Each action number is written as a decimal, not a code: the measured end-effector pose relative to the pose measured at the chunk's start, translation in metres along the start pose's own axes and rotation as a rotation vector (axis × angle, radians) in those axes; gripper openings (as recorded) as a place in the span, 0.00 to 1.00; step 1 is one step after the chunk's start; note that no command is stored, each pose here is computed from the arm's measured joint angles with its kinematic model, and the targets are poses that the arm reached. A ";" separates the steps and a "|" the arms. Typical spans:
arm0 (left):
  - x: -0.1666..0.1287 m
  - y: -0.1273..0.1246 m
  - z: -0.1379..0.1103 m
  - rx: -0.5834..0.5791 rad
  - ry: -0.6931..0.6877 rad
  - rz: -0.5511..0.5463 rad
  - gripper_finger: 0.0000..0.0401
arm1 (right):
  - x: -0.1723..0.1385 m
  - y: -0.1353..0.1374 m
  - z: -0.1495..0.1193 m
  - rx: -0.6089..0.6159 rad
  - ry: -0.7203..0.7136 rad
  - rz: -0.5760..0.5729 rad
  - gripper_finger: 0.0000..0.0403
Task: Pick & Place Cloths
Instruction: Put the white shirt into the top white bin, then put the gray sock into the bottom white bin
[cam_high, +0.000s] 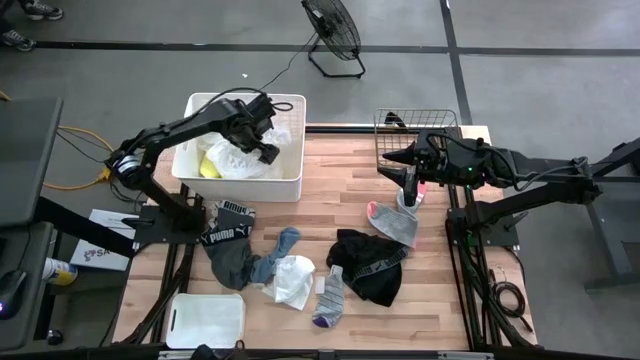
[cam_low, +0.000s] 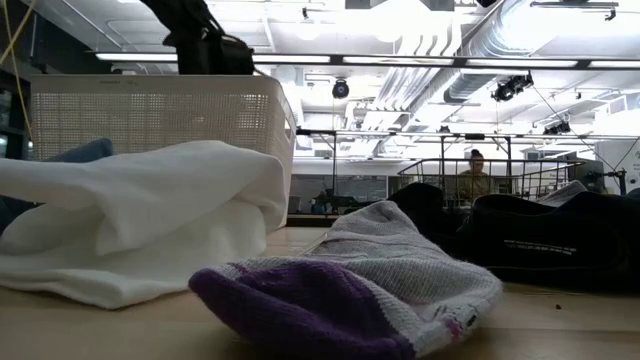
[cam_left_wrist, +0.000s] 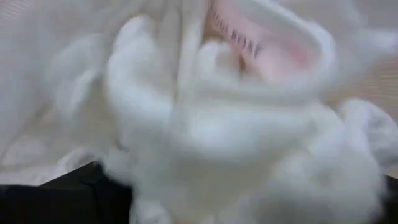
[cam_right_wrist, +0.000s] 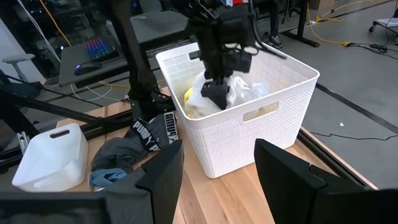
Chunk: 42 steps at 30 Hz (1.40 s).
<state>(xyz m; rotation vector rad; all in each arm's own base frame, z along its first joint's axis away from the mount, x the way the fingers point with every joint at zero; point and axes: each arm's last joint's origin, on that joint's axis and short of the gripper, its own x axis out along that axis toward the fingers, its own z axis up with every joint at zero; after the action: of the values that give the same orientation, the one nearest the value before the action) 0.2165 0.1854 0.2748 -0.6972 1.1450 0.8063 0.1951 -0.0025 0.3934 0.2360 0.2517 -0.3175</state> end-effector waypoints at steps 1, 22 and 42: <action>-0.004 0.000 -0.001 -0.004 -0.012 -0.004 0.87 | 0.000 0.000 0.000 -0.001 0.000 0.000 0.48; -0.083 0.007 -0.016 -0.034 -0.442 -0.120 0.87 | 0.000 0.000 0.000 -0.008 0.003 -0.004 0.48; -0.162 0.002 -0.029 0.110 -0.889 -0.603 0.88 | -0.008 -0.020 -0.034 0.275 0.275 -0.321 0.48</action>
<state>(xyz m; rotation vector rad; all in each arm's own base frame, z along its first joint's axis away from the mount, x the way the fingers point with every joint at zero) 0.1673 0.1313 0.4223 -0.4611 0.1448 0.4356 0.1744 -0.0094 0.3596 0.5148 0.5207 -0.6406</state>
